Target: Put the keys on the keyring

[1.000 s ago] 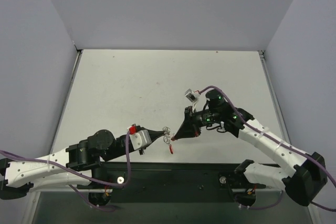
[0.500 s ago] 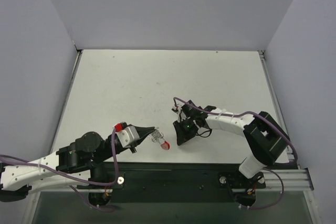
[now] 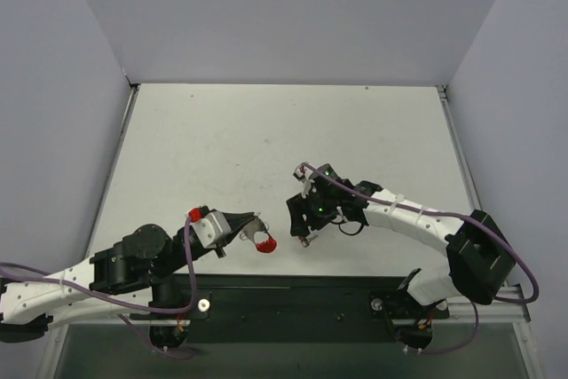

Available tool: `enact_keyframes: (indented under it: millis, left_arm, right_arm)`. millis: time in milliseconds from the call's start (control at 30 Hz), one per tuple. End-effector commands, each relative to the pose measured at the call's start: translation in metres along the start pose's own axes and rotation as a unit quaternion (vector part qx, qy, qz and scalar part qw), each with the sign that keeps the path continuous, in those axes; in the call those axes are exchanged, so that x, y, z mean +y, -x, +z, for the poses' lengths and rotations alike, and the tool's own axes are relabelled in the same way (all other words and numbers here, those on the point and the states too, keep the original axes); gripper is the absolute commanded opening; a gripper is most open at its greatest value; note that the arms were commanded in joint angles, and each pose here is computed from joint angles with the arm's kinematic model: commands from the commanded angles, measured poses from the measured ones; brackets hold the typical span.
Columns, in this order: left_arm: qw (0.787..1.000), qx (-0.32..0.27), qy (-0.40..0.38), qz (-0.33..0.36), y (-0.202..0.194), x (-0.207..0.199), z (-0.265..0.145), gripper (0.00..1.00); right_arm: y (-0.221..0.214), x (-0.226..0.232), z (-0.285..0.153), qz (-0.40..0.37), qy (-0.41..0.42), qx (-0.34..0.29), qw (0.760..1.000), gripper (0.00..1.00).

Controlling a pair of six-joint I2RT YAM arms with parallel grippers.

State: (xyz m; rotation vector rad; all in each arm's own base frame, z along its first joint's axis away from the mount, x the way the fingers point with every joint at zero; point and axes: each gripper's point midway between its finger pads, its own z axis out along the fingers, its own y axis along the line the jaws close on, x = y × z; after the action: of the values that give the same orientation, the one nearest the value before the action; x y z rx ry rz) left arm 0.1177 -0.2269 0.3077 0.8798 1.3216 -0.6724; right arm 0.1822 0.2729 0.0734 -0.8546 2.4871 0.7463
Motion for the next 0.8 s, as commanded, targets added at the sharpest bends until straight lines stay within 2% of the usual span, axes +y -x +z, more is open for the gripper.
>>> enact_keyframes:
  millis: [0,500,767]
  left_arm:
    - [0.999,-0.036,0.013,-0.017,0.027,0.008,-0.004,0.0]
    - [0.999,-0.028,0.013,-0.018,0.022,0.006,-0.001,0.0]
    - [0.999,-0.024,0.014,-0.017,0.021,0.006,-0.001,0.0]
  right_arm:
    - [-0.021,-0.016,0.006,0.018,-0.04,0.03,0.999,0.56]
    - [-0.036,-0.03,0.028,0.036,-0.104,0.067,0.992,0.5]
    - [-0.036,-0.028,0.035,0.042,-0.107,0.073,0.991,0.36]
